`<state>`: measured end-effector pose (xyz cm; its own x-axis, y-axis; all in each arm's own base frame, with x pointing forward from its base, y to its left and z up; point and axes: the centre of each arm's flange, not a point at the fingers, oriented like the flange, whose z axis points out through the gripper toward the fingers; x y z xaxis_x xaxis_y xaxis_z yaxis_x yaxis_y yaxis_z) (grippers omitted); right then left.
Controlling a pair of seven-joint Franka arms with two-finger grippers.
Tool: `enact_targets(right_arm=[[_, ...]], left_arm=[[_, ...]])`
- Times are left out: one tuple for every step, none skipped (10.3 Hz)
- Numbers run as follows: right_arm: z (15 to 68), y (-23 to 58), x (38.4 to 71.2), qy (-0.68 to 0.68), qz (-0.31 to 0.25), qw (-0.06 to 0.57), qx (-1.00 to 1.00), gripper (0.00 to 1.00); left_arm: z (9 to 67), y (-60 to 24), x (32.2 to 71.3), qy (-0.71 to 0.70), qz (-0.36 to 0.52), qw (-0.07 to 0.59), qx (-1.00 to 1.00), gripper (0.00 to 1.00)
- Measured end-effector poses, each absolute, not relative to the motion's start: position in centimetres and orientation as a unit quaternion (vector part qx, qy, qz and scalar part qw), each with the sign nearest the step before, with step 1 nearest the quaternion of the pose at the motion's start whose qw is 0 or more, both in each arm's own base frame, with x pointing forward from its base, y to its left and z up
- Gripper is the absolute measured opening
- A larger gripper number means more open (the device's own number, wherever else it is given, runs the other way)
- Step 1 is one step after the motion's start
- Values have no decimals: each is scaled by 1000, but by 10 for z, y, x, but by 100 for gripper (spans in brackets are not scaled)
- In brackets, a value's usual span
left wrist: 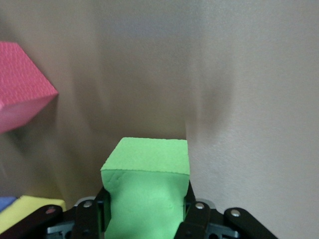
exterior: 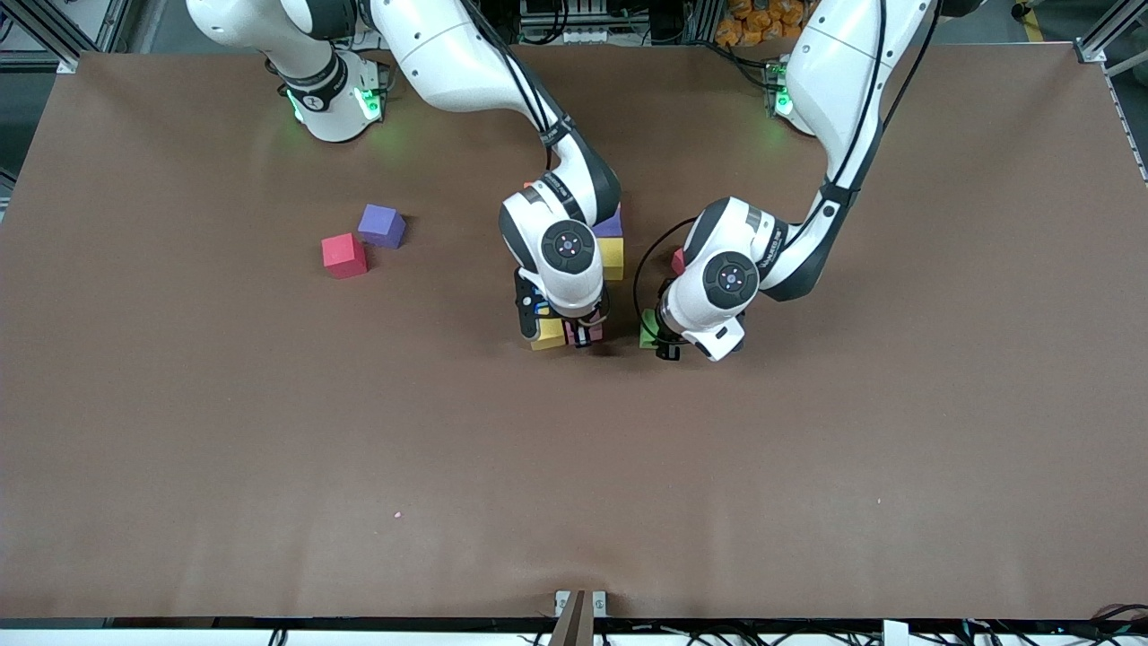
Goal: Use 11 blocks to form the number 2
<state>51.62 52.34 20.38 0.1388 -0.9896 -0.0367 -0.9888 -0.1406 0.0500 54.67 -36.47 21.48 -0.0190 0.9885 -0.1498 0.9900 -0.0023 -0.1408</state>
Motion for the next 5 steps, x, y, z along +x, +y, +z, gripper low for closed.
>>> enact_targets(right_arm=[[204, 523, 516, -655, -30, 7, 755, 58], [204, 523, 516, -655, -30, 8, 755, 61], [201, 523, 515, -655, -32, 14, 755, 73], [198, 523, 513, -655, -32, 17, 755, 88], [197, 523, 513, -655, -32, 18, 755, 100]], left_arm=[[215, -367, 551, 717, -103, 7, 689, 56], [214, -368, 553, 725, -103, 8, 681, 56], [213, -369, 554, 732, -104, 7, 673, 56], [212, -370, 554, 738, -104, 6, 666, 56], [213, -373, 552, 742, -105, 6, 662, 56]])
